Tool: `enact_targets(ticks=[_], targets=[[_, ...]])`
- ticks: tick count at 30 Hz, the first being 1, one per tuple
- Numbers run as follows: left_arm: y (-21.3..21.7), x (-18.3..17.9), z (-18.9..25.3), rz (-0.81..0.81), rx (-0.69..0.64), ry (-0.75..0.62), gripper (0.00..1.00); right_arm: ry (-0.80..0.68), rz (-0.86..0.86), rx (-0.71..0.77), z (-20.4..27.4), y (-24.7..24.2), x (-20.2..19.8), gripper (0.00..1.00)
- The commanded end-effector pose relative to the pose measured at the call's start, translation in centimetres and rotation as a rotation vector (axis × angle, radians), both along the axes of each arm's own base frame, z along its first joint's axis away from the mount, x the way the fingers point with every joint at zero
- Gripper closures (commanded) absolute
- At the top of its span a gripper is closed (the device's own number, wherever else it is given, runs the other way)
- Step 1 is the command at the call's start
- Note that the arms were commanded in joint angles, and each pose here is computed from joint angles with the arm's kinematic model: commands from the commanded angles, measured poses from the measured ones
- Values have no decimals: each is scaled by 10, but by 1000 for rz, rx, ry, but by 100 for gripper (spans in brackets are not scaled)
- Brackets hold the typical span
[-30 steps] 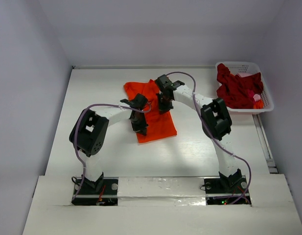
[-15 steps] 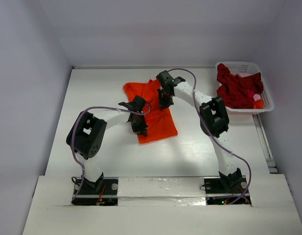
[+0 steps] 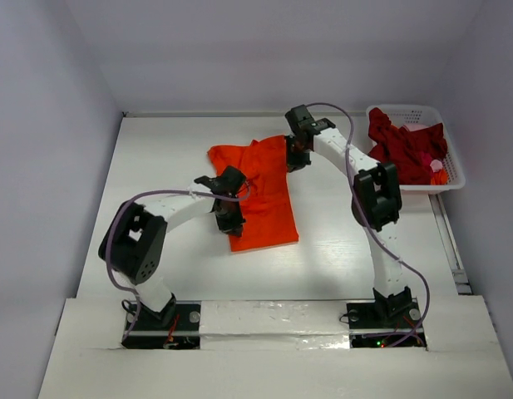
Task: Fold and stack the t-shirts
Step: Fold the tshirt
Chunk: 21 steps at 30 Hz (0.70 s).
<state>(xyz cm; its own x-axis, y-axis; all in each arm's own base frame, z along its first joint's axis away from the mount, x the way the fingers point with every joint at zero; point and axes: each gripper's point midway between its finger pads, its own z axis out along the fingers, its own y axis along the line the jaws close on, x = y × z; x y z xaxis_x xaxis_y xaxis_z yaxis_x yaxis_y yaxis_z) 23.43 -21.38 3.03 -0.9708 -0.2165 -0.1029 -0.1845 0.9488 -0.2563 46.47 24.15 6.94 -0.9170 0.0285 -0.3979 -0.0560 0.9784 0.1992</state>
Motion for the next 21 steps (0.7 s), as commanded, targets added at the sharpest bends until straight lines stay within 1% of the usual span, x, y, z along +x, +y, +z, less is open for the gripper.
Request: enact_targets(ticks=[1, 2, 3, 5, 6, 7, 8, 9, 10, 11, 12, 13, 14, 15, 16, 20, 21], targets=[[12, 34, 73, 79, 17, -186, 100, -160, 36, 49, 77, 5, 0, 83], [14, 44, 85, 99, 9, -220, 100, -165, 38, 52, 80, 5, -2, 78], [24, 59, 96, 141, 16, -262, 93, -162, 46, 63, 81, 6, -4, 65], [26, 83, 123, 166, -11, -338, 85, -180, 38, 71, 92, 1, -4, 54], [29, 92, 128, 175, -8, -353, 75, -187, 35, 70, 96, 1, -4, 42], [35, 107, 145, 203, -19, -397, 69, -205, 23, 75, 104, -4, 1, 37], [41, 116, 151, 214, -13, -424, 63, -218, 21, 77, 109, -4, 2, 33], [50, 124, 156, 239, -3, -451, 53, -224, 18, 77, 112, -8, 6, 29], [70, 137, 159, 298, 2, -470, 49, -248, 24, 88, 123, -6, 11, 28], [77, 150, 161, 328, -19, -506, 45, -230, 1, 81, 114, -16, 21, 27], [83, 157, 159, 347, -43, -517, 44, -216, 5, 106, 113, -16, 25, 27], [90, 161, 149, 369, -48, -512, 44, -202, -1, 119, 111, -19, 28, 27], [99, 179, 154, 407, -77, -570, 45, -212, -20, 139, 115, -26, 39, 27], [98, 185, 151, 406, -112, -578, 45, -192, -19, 171, 109, -25, 42, 27], [99, 196, 150, 411, -130, -621, 46, -205, -15, 200, 112, -24, 48, 27], [105, 221, 140, 408, -136, -689, 49, -213, -6, 336, 119, -24, 63, 25], [113, 231, 133, 417, -136, -699, 51, -208, -4, 373, 119, -22, 68, 25]])
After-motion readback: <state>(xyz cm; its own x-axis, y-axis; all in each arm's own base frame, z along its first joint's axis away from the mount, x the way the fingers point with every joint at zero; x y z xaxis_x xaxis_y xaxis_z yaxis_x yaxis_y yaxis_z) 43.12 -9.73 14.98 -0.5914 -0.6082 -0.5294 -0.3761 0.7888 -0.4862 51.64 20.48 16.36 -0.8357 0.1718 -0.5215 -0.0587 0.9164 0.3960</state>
